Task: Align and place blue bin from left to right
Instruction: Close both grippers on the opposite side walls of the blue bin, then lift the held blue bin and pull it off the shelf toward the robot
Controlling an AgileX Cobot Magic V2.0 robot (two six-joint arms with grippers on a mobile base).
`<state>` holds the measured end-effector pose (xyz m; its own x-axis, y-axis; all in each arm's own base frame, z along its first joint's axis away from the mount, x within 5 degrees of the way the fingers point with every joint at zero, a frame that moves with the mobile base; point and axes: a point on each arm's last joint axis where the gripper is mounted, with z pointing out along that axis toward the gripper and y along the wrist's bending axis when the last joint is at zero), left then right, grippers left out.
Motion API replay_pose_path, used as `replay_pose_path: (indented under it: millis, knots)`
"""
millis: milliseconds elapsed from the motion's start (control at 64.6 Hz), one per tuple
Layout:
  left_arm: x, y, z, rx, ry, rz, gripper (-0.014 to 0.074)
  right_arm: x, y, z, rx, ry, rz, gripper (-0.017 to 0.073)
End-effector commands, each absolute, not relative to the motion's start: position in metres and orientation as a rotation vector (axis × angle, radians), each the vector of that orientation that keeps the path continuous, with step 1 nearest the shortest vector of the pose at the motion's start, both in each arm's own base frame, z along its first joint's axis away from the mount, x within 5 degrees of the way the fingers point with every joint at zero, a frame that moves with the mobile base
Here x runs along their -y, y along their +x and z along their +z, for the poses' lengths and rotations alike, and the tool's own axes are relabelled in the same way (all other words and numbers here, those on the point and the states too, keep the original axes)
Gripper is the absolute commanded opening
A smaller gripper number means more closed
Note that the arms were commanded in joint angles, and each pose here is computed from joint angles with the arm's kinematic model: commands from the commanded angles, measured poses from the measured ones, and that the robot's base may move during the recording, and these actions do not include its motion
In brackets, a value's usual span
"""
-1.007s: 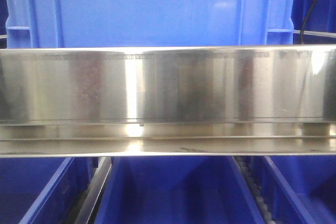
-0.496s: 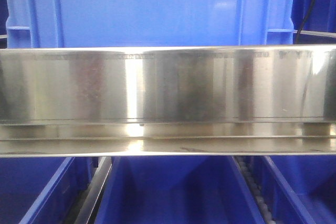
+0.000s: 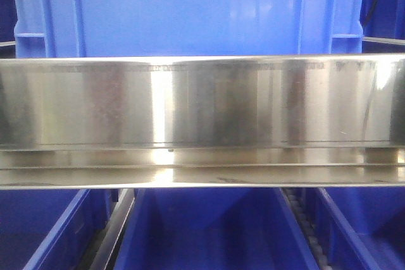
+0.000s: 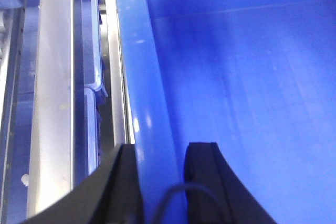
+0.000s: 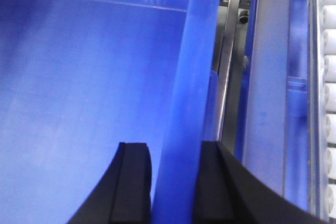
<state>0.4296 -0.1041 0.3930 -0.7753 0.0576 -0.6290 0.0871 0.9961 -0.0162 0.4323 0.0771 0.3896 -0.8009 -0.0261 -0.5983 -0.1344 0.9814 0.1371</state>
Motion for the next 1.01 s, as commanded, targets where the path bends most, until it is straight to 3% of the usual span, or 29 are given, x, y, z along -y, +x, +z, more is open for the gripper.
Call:
replay_pose_path:
  millis: [0, 217, 542, 991]
  knots:
    - [0.102, 0.43, 0.397, -2.444, 0.105, -0.055, -0.0111, -0.074, 0.432, 0.393, -2.477, -0.109, 0.214, -0.0071]
    - [0.106, 0.429, 0.398, -2.447, 0.105, -0.11, -0.0111, -0.08, 0.431, 0.394, -2.477, -0.103, 0.303, -0.0071]
    - [0.105, 0.423, 0.407, -2.426, 0.103, -0.118, -0.0111, -0.079, 0.423, 0.406, -2.448, -0.105, 0.308, -0.0071]
    - [0.095, 0.385, 0.46, -2.301, 0.094, -0.155, -0.0111, -0.073, 0.384, 0.463, -2.284, -0.108, 0.318, -0.0071]
